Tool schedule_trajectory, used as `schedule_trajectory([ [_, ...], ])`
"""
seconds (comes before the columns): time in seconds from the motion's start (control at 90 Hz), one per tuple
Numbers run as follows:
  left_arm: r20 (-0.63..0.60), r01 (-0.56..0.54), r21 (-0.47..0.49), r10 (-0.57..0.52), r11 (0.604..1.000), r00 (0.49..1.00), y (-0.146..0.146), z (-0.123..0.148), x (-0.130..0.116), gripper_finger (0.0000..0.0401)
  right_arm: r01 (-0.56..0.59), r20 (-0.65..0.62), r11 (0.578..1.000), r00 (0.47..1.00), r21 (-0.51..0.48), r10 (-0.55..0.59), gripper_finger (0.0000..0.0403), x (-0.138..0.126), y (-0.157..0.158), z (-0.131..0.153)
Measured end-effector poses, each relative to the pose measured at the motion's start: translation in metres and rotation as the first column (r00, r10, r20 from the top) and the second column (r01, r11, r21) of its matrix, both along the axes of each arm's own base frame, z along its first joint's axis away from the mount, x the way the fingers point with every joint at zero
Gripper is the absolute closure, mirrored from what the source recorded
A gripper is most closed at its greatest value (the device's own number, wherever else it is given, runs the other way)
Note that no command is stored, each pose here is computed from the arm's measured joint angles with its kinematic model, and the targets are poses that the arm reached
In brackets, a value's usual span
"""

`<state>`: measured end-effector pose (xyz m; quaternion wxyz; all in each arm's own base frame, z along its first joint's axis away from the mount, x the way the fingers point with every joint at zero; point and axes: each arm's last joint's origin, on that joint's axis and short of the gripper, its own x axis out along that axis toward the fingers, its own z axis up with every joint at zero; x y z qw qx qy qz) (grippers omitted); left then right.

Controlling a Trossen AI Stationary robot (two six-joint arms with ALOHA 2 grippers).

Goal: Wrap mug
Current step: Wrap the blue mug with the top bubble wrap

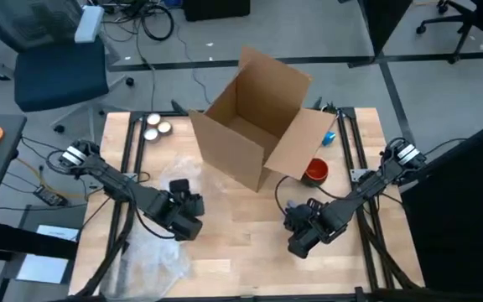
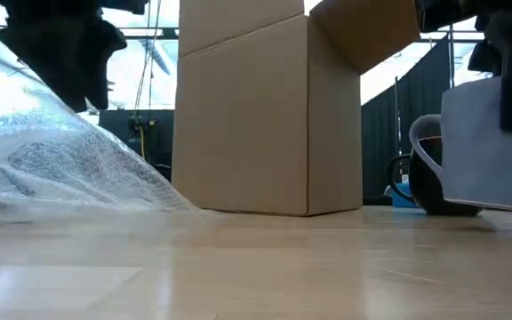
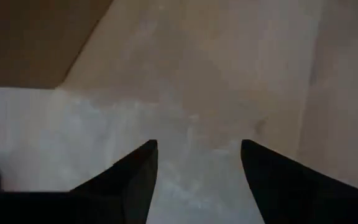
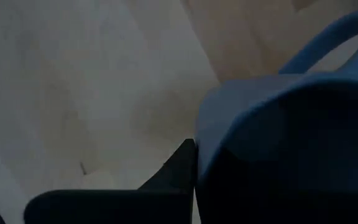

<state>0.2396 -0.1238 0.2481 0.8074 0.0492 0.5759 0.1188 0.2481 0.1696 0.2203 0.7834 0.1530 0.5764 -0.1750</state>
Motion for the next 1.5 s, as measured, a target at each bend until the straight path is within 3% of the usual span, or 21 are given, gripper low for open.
schedule_trajectory([
  [0.144,-0.048,0.041,-0.032,-0.042,0.999,0.998,0.005,-0.001,0.002,0.0185,-0.006,-0.045,1.0,0.999,-0.025,0.005,0.0403,-0.004,-0.003,-0.001],
  [0.311,-0.081,-0.053,-0.027,0.05,0.998,0.995,0.015,-0.001,0.001,0.0168,0.002,-0.048,1.0,0.999,-0.026,-0.003,0.0403,-0.003,-0.005,-0.001],
  [0.578,-0.152,-0.14,-0.102,0.124,0.985,0.981,0.015,-0.002,-0.004,0.0133,-0.004,-0.049,1.0,0.999,-0.026,0.003,0.0403,-0.003,-0.005,-0.001],
  [0.889,-0.098,-0.077,-0.186,0.06,0.98,0.993,0.006,-0.002,0.002,0.0123,-0.004,-0.043,1.0,0.999,-0.023,0.003,0.0403,-0.002,-0.005,-0.001],
  [1.144,-0.111,-0.062,-0.086,0.053,0.994,0.992,0.004,-0.015,0.009,0.0123,0.007,-0.025,1.0,1.0,-0.02,-0.007,0.0403,-0.001,-0.004,0.0],
  [1.378,-0.122,-0.072,0.119,0.087,0.99,0.989,0.002,-0.044,0.023,0.0123,0.008,-0.02,1.0,1.0,-0.019,-0.008,0.0403,0.0,-0.004,0.0],
  [1.5,-0.189,-0.01,0.18,0.045,0.984,0.981,-0.001,-0.062,0.029,0.0141,0.01,-0.016,1.0,1.0,-0.016,-0.01,0.0403,0.0,-0.004,0.0],
])
